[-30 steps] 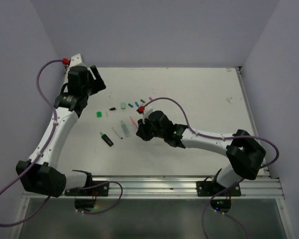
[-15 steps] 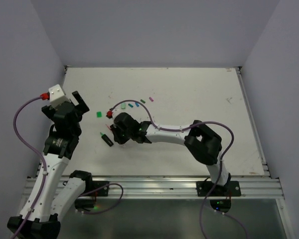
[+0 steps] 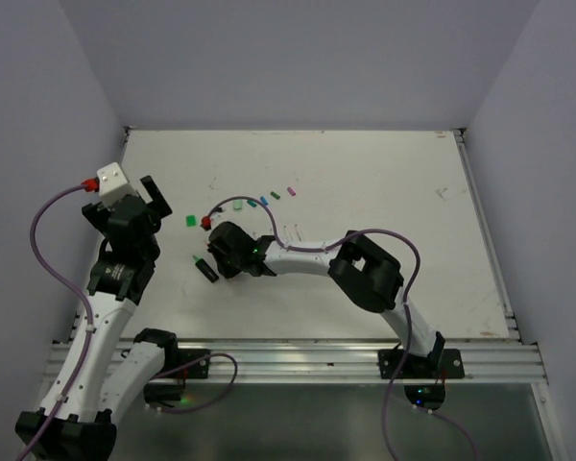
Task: Open the pen caps
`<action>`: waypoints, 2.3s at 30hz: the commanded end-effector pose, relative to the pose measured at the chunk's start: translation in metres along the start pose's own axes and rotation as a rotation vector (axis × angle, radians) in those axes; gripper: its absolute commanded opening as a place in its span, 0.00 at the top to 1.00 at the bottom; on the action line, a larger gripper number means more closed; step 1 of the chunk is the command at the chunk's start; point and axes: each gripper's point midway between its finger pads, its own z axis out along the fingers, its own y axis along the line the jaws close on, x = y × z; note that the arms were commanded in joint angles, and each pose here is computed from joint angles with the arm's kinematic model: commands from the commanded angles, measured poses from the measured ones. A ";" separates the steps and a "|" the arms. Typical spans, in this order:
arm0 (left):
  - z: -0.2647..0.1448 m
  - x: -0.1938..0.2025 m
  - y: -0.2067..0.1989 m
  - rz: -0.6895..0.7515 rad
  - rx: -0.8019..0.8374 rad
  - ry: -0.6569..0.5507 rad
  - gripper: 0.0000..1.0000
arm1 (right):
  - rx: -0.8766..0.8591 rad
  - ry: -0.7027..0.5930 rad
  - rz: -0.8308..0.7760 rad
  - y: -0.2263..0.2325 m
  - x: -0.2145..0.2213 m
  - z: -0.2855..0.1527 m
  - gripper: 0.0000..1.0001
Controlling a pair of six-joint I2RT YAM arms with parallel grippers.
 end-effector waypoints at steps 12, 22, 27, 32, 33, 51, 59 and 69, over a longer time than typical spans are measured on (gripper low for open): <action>0.000 -0.018 0.001 -0.032 -0.010 -0.057 0.00 | -0.021 -0.036 0.032 0.011 -0.016 -0.007 0.77; 0.000 -0.016 0.000 -0.033 -0.004 -0.055 0.00 | -0.055 -0.074 0.045 0.020 -0.033 -0.025 0.74; -0.001 -0.019 -0.003 -0.036 0.012 -0.055 0.00 | -0.055 -0.156 0.040 0.022 -0.063 -0.062 0.68; -0.007 -0.026 -0.010 -0.033 0.054 -0.023 0.00 | 0.035 -0.270 0.006 0.002 -0.095 -0.117 0.56; -0.010 -0.034 -0.012 -0.044 0.065 -0.029 0.00 | 0.056 -0.289 0.004 -0.004 -0.100 -0.127 0.50; -0.117 -0.121 0.059 -0.120 0.064 -0.189 0.00 | 0.759 -0.604 0.069 -0.213 -0.075 -0.413 0.14; -0.170 -0.170 0.109 -0.235 0.002 -0.358 0.00 | 0.845 -0.794 0.133 -0.229 -0.044 -0.536 0.02; -0.179 -0.171 0.124 -0.273 -0.027 -0.389 0.00 | 0.854 -0.912 0.137 -0.233 -0.031 -0.581 0.01</action>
